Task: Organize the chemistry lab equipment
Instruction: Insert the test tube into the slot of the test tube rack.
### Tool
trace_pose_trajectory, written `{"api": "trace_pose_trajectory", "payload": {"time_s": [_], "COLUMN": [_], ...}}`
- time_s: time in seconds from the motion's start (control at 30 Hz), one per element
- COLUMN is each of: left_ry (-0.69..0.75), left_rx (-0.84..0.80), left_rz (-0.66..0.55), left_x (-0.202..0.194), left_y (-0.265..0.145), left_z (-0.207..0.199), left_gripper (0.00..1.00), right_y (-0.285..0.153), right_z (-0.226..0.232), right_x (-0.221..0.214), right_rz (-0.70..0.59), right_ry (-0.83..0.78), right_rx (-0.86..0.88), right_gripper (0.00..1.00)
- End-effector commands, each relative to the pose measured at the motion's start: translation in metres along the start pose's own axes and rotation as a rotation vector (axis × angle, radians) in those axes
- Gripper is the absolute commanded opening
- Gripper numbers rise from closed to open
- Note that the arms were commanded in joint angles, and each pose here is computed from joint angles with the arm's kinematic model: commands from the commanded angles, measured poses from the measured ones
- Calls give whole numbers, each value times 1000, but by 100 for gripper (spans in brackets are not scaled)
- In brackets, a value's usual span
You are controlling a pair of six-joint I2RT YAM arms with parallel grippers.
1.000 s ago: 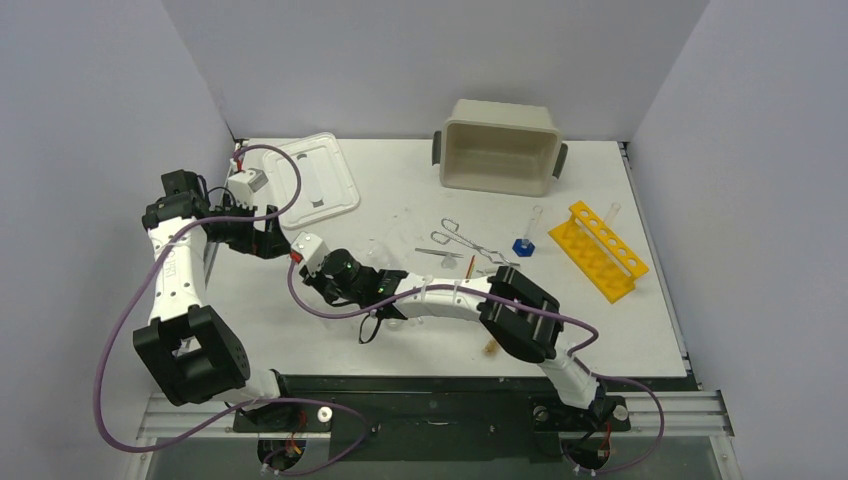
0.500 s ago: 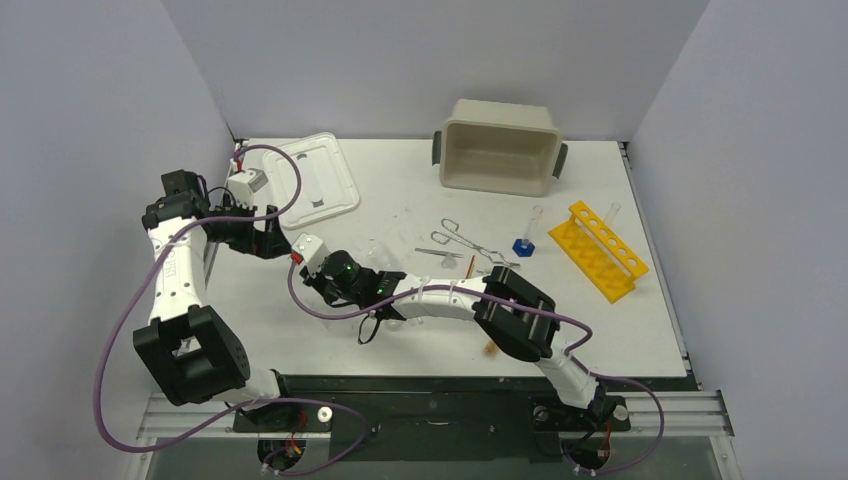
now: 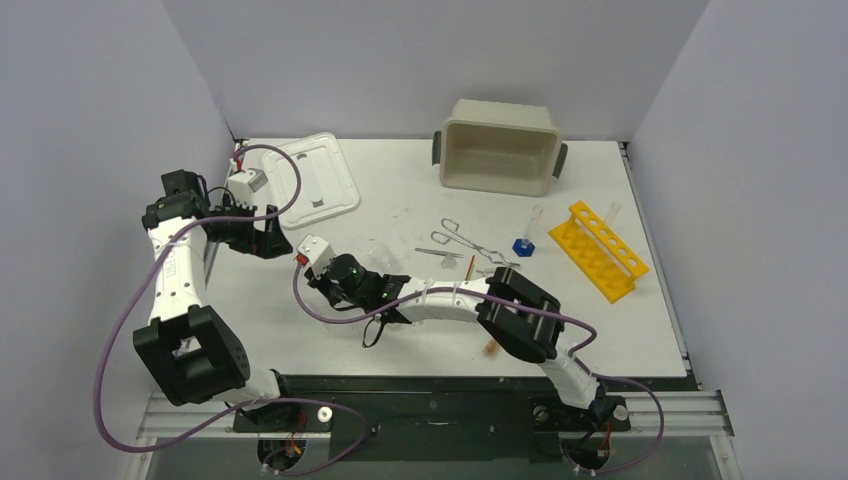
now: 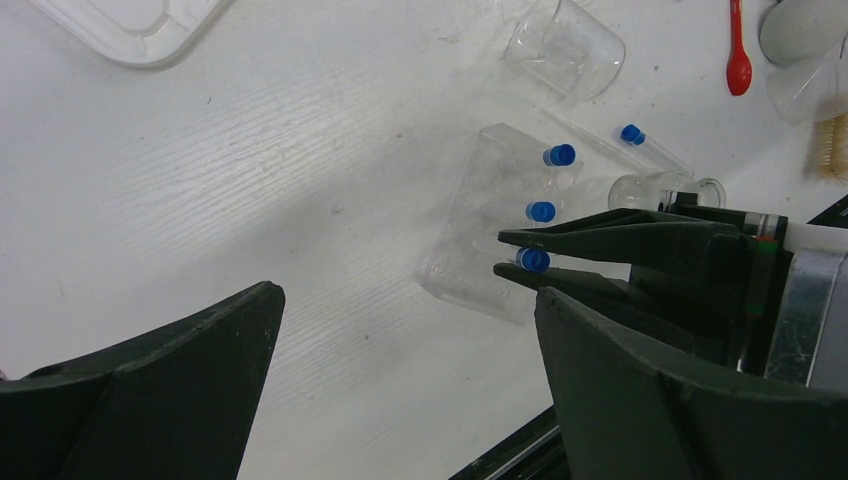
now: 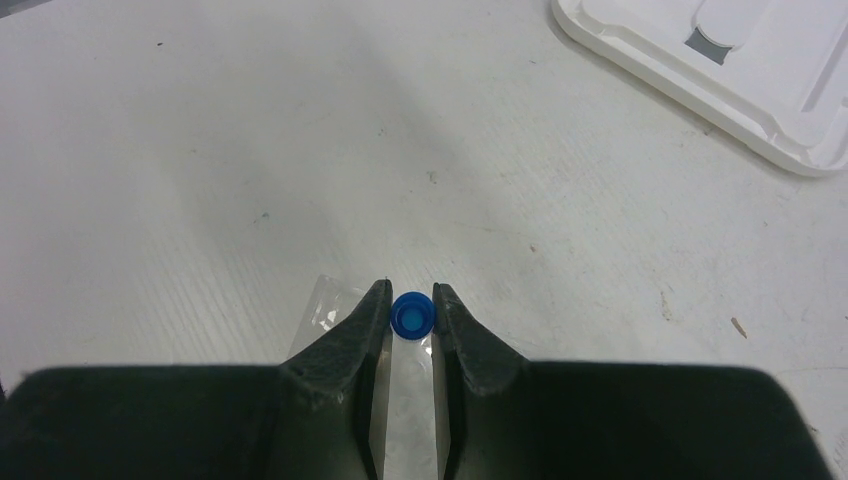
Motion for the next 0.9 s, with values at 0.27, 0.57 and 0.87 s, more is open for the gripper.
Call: {"api": "trace_pose_trajectory", "payload": {"time_s": [0.27, 0.57, 0.87], "left_ry": [25, 24, 29], "left_rx": [32, 34, 40], "left_rz": [-39, -44, -38], "left_x": [7, 8, 8], "left_y": [-6, -6, -6], "left_z": [2, 3, 4], "left_gripper": [97, 97, 97], "right_y": [-20, -19, -16], "right_z": [9, 18, 20], "right_x": [17, 9, 6], "right_rz": [-20, 6, 22], "right_ry": [5, 4, 1], "right_rx": [19, 53, 70], "right_gripper": [0, 0, 0]}}
Point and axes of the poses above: each gripper's point midway between its finger pads, its own y axis out along the fingers, its own z axis along the line the jaws close on, x = y × z, the point moved 8 cm from there along -y, back along the fingers, and after that the axes turned 11 degrees about y, right-handed, at the moved point
